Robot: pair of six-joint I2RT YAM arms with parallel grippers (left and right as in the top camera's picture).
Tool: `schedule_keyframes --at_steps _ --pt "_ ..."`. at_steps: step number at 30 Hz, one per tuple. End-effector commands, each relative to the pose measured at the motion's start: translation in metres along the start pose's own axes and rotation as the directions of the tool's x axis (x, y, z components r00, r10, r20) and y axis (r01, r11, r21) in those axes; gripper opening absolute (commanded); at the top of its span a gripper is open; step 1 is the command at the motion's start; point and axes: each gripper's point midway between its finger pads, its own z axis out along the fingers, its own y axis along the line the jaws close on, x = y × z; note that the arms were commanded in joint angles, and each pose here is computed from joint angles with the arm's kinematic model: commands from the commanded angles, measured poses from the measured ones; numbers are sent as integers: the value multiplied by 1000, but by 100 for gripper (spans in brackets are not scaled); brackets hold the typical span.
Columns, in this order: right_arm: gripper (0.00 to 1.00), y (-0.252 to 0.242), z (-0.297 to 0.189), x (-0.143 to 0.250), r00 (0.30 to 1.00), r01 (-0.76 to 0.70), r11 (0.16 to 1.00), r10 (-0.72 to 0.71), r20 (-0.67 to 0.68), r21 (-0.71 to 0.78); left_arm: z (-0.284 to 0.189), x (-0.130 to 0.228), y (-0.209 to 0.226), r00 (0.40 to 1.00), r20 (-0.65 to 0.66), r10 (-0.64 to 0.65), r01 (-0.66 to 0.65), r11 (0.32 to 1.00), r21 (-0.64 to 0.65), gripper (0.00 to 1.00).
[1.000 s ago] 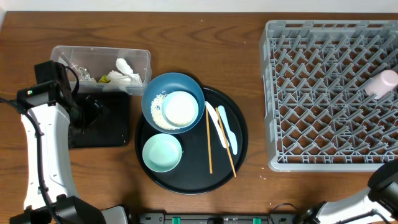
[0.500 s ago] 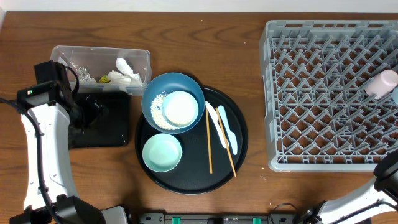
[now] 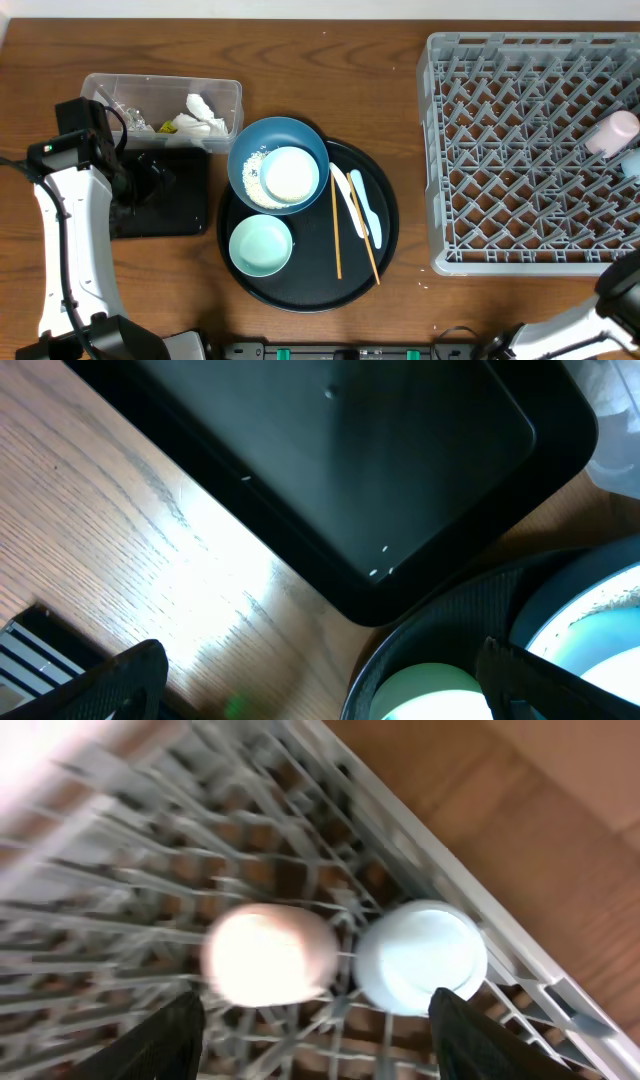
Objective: Sort waste into correct bins and load items into the dishwasher rack
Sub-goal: 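Carry the white cup to the rack beside the pink cup, then reach the right gripper to the teal dish and grasp its rim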
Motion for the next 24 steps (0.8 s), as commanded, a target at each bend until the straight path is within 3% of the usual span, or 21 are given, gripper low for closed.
schedule_keyframes --at_steps 1,5,10,16,24 --pt "67 53 -55 -19 993 82 985 -68 97 -149 2 2 3 1000 -5 8 -8 1000 -13 100" --pt "69 111 -84 6 979 206 935 -194 68 -290 2 2 3 1000 -5 8 -8 1000 -13 100" --pt "72 185 -105 66 926 324 833 -375 -28 -449 2 2 3 1000 -5 8 -8 1000 -13 100" --pt "74 259 -128 151 770 460 652 -631 -97 -603 2 2 3 1000 -5 8 -8 1000 -13 100" --pt "75 326 -167 255 586 472 477 -798 -140 -742 2 2 3 1000 -5 8 -8 1000 -13 100"
